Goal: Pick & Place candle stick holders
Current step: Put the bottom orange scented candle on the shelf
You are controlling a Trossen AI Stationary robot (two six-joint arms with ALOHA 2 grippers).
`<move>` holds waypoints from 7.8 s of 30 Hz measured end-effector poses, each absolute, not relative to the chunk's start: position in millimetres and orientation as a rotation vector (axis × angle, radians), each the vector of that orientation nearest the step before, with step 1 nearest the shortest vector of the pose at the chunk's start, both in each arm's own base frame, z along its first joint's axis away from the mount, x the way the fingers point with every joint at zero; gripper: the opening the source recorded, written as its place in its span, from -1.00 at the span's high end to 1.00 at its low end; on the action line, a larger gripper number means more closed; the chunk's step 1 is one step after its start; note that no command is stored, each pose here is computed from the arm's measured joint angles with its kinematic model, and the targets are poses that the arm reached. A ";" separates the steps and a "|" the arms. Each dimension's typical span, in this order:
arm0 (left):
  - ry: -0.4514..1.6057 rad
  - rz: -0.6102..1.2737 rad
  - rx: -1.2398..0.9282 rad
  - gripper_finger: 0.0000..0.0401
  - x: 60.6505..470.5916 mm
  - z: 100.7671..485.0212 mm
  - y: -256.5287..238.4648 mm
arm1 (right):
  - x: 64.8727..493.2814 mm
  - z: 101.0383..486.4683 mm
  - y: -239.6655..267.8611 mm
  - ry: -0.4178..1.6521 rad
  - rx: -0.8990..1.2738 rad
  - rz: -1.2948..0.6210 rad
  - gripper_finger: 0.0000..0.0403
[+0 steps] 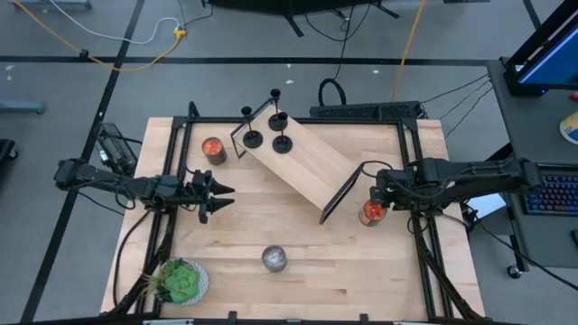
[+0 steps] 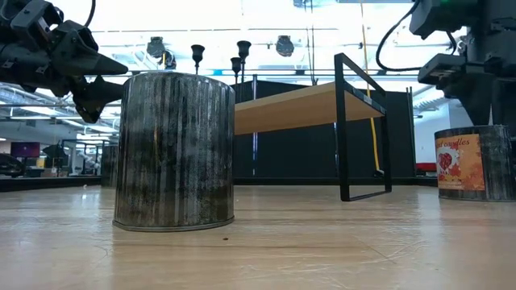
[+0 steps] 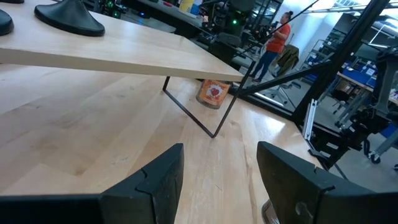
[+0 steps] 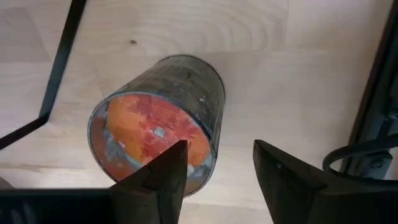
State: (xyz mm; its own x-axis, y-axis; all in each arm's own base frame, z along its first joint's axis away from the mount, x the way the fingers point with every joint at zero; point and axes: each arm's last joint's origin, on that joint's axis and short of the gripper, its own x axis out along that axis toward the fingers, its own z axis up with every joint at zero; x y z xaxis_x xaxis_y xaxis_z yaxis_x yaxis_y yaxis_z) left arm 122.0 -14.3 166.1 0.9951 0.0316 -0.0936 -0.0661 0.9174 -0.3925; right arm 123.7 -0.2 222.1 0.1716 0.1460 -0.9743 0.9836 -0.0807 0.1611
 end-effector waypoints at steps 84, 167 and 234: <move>0.086 0.052 -0.433 -0.04 122.1 166.1 -14.3 | 175.9 302.1 43.2 1.372 1.444 -0.364 1.00; 0.085 0.054 -0.489 -0.04 122.1 166.0 -14.4 | 326.7 366.7 -63.4 1.375 0.516 -0.332 1.00; 0.085 0.054 -0.483 -0.04 122.1 166.0 -14.3 | 338.5 345.3 -59.3 1.379 0.528 -0.296 0.85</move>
State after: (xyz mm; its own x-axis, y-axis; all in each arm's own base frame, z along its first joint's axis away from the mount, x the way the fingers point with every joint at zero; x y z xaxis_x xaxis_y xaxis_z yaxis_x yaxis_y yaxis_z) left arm 122.1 -14.3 166.0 0.9950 0.0316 -0.0945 -0.0719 0.8843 -0.4613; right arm 338.5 -59.3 345.3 0.1797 0.1040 -0.9782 0.4964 0.8489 0.1815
